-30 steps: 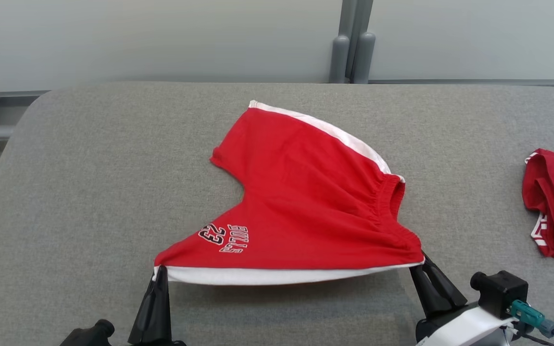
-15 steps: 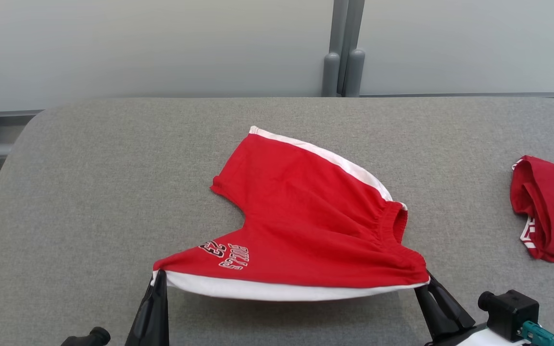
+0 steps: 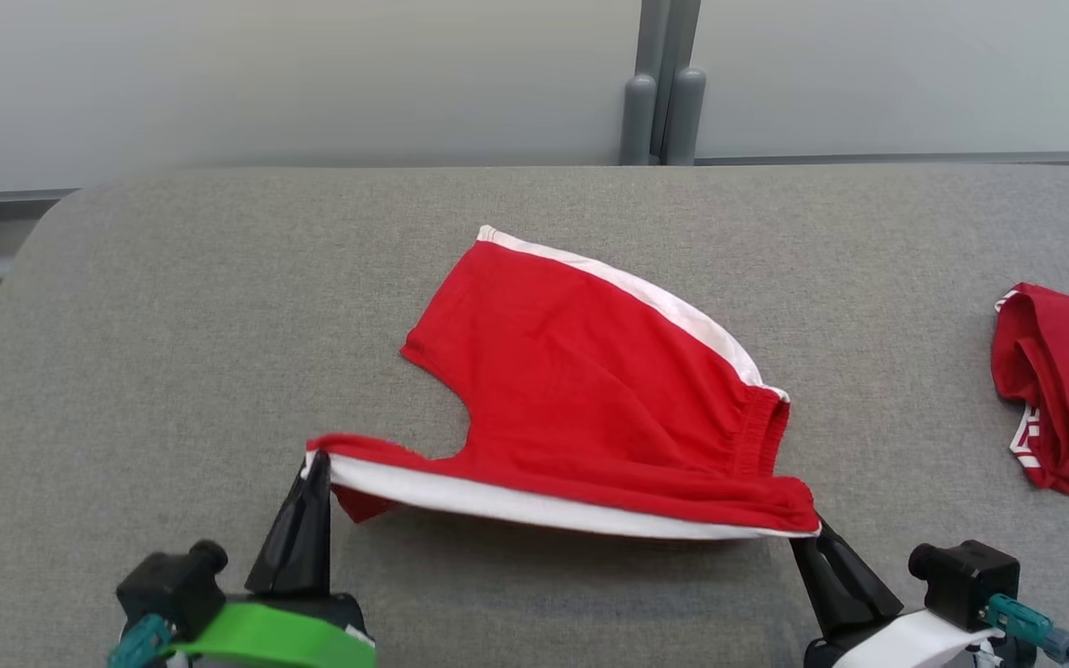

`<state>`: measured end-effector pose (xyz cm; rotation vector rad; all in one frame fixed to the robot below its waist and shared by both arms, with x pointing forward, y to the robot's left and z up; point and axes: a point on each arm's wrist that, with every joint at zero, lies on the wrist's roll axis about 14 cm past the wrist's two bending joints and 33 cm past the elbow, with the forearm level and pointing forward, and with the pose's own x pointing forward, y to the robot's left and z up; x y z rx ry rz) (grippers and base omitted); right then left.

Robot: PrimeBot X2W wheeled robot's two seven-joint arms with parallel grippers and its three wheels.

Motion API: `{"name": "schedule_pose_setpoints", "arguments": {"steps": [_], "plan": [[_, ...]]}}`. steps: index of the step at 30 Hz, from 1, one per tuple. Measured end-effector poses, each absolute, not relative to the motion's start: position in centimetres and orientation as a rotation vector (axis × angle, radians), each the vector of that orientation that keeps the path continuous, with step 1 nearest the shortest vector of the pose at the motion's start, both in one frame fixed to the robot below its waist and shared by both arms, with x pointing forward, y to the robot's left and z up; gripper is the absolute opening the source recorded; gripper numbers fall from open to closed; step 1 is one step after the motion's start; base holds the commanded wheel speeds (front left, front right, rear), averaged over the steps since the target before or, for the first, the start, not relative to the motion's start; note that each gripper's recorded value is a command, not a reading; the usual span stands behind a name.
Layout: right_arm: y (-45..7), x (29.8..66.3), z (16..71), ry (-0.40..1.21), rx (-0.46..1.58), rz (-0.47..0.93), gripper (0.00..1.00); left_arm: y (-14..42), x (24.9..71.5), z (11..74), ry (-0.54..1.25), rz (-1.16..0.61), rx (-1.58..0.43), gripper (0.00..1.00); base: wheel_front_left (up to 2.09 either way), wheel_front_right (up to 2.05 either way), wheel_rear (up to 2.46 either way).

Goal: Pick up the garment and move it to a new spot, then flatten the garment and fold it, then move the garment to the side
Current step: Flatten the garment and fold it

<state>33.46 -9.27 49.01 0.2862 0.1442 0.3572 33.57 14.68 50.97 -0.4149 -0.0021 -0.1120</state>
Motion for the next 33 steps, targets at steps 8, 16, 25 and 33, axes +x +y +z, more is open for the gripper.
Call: {"name": "schedule_pose_setpoints", "arguments": {"steps": [8, 16, 25, 33], "plan": [[-8.6, 35.7, 47.9, 0.174, 0.307, 0.360, 0.00, 14.4, 39.3, 50.2, 0.033, -0.173, -0.321, 0.00, 0.00, 0.00, 0.00], [-9.2, 39.3, 47.1, 0.177, 0.334, 0.313, 0.00, 12.9, 45.7, 49.2, 0.089, -0.243, -0.244, 0.00, 0.00, 0.00, 0.00], [-10.9, 42.1, 44.3, 0.227, 0.354, 0.232, 0.00, 9.7, 51.9, 46.7, 0.180, -0.324, -0.172, 0.00, 0.00, 0.00, 0.00], [-11.8, 44.3, 42.7, 0.248, 0.364, 0.201, 0.00, 6.8, 55.6, 43.9, 0.278, -0.380, -0.115, 0.00, 0.00, 0.00, 0.00]]}}
